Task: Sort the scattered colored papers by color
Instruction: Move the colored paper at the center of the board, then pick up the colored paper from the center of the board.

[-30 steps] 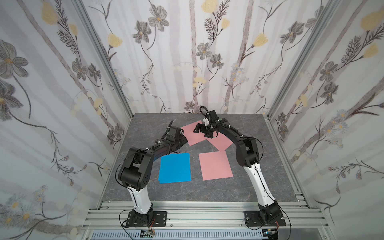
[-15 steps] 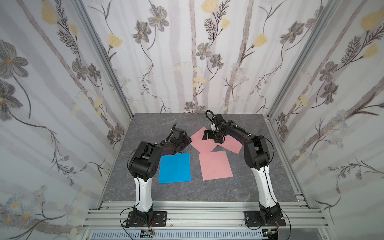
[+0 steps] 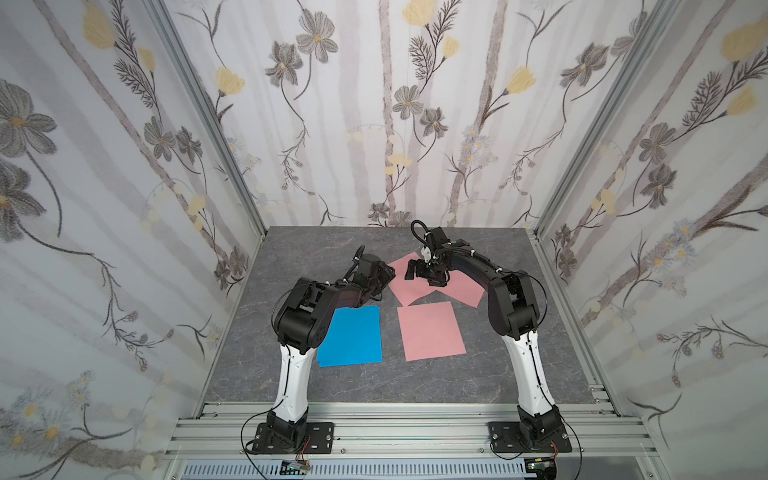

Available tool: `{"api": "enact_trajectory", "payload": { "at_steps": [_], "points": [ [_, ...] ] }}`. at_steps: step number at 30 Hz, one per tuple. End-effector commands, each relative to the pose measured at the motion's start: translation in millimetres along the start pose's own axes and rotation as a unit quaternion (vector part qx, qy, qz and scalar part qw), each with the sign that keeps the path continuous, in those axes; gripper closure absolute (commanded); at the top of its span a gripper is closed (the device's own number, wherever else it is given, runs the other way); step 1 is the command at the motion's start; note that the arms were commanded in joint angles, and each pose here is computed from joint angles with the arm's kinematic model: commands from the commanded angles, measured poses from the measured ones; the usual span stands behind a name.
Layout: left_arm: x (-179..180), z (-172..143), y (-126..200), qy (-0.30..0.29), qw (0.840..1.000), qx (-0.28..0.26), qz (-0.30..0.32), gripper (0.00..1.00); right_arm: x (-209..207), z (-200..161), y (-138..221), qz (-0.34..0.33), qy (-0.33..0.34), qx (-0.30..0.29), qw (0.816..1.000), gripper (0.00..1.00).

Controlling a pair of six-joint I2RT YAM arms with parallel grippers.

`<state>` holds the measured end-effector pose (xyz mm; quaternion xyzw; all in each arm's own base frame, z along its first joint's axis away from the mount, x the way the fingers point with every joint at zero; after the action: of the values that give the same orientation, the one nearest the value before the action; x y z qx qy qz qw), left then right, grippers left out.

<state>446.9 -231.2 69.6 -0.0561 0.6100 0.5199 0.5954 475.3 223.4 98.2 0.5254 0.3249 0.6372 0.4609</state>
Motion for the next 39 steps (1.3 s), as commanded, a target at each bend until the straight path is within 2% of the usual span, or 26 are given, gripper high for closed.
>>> {"api": "enact_trajectory", "payload": {
  "at_steps": [1, 6, 10, 14, 19, 24, 26, 28, 34, 39],
  "points": [
    [50.5, -39.2, -2.6, 0.069, 0.991, 0.070, 0.092, 0.39, -8.7, -9.6, -8.1, -0.018, -0.008, 0.026, 0.999, 0.00],
    [56.0, -69.4, -11.5, 0.090, 0.991, 0.083, 0.062, 0.38, -8.4, -9.8, -7.6, -0.016, -0.005, 0.027, 0.999, 0.00],
    [65.1, -91.2, -14.0, 0.129, 0.986, 0.100, 0.034, 0.38, -7.9, -9.5, -4.4, -0.018, -0.002, 0.024, 1.000, 0.00],
    [71.5, -93.8, -15.1, 0.112, 0.988, 0.097, 0.053, 0.38, -8.1, -10.2, -5.7, -0.016, -0.002, 0.026, 1.000, 0.00],
    [60.6, -87.7, -18.9, 0.103, 0.988, 0.099, 0.052, 0.52, -9.4, -11.7, -3.6, -0.022, 0.004, 0.025, 0.999, 0.00],
    [46.2, -71.9, 0.8, 0.044, 0.989, 0.084, 0.111, 0.68, -6.3, -7.8, 6.4, -0.022, 0.010, 0.012, 1.000, 0.00],
    [40.3, -67.6, 3.3, 0.017, 0.989, 0.084, 0.124, 0.80, -5.8, -7.3, 6.6, -0.021, 0.011, 0.011, 1.000, 0.00],
    [36.2, -65.3, 3.9, 0.009, 0.989, 0.082, 0.125, 0.98, -5.4, -7.3, 5.5, -0.019, 0.010, 0.012, 1.000, 0.00],
    [26.5, -60.6, -0.8, -0.005, 0.989, 0.077, 0.128, 1.00, -3.1, -7.7, 7.9, -0.013, 0.012, 0.012, 1.000, 0.00],
    [3.9, -51.0, 2.1, -0.029, 0.990, 0.069, 0.123, 1.00, -0.4, -4.5, 22.9, -0.012, 0.025, -0.003, 1.000, 0.00]
  ]
}}
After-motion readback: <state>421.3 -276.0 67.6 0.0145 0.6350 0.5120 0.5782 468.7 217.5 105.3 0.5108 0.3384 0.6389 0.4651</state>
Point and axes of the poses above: each gripper's point midway between its finger pads, its own y axis back along the fingers, its own x axis along the line the jaws close on, z = x × y, the point moved 7 cm from there along y, back along the fingers, and after that the axes turned 2 degrees about y, right-handed, at the moved point
